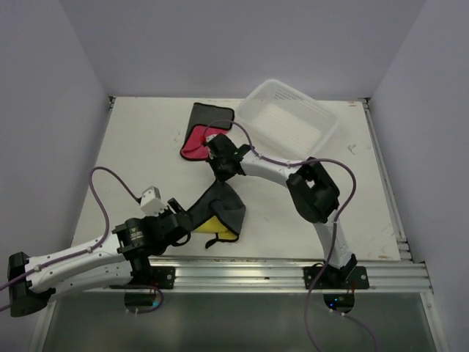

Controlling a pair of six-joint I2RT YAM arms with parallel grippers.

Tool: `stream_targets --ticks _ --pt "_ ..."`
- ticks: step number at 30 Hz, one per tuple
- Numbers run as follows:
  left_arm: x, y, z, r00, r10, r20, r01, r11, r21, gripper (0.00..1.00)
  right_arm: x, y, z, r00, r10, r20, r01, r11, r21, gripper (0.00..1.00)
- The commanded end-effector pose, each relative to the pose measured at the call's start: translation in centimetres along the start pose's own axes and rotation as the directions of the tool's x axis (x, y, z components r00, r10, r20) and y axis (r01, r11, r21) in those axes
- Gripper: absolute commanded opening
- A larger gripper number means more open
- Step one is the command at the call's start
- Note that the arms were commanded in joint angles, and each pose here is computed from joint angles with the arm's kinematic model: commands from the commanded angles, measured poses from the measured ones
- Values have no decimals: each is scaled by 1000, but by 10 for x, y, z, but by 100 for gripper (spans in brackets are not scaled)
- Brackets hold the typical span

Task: Roll the towels
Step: Move the towel to the center of the board, then flatten the towel

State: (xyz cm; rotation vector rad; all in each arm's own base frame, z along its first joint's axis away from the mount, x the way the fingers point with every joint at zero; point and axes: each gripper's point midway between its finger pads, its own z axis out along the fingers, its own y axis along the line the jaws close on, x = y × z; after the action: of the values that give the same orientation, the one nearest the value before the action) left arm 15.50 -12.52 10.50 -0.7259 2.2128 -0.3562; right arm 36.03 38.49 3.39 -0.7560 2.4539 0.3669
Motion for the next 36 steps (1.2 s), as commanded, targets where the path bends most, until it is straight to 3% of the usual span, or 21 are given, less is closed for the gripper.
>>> stream_targets --ticks 1,3,4,5,8,10,13,14,16,17,18,24,27,36 --pt "-5 -23 8 997 34 62 -37 998 51 67 -32 -39 -99 990 16 140 -45 978 206 9" --pt "-4 -42 12 994 67 82 -75 992 99 67 -6 -64 -113 991 45 123 -82 947 311 9" --pt "1 -47 18 991 106 86 -115 988 102 67 -8 -68 -135 978 100 181 -154 937 313 9" --pt "8 -53 21 977 200 68 -207 970 130 67 17 -76 -132 981 128 148 -172 925 339 10" --pt "23 -91 44 976 214 -27 -201 947 252 66 52 -95 -142 955 248 163 -292 882 370 10" --pt "27 -91 65 972 224 -70 -201 949 243 66 67 -106 -137 927 330 180 -375 847 376 9" --pt "10 -109 83 971 235 -41 -218 944 249 66 93 -120 -125 894 418 165 -448 809 379 11" --pt "2 -113 89 968 248 -25 -235 941 242 66 102 -123 -121 880 450 150 -472 798 374 30" --pt "-5 -121 100 966 257 -30 -244 943 228 66 104 -125 -120 872 466 149 -487 792 369 56" --pt "-14 -123 107 967 251 -37 -236 944 229 66 105 -126 -122 870 469 151 -490 790 369 77" --pt "-22 -132 110 969 244 -27 -230 941 246 66 100 -130 -130 863 475 174 -505 785 359 80" --pt "-43 -151 137 957 290 -11 -280 931 235 63 89 -157 -167 796 543 269 -603 752 266 81" --pt "-31 -142 154 942 330 -68 -313 931 187 57 90 -172 -178 773 564 290 -630 735 251 77" --pt "3 -107 192 901 399 -172 -388 917 94 50 95 -172 -161 754 608 249 -652 739 171 65"
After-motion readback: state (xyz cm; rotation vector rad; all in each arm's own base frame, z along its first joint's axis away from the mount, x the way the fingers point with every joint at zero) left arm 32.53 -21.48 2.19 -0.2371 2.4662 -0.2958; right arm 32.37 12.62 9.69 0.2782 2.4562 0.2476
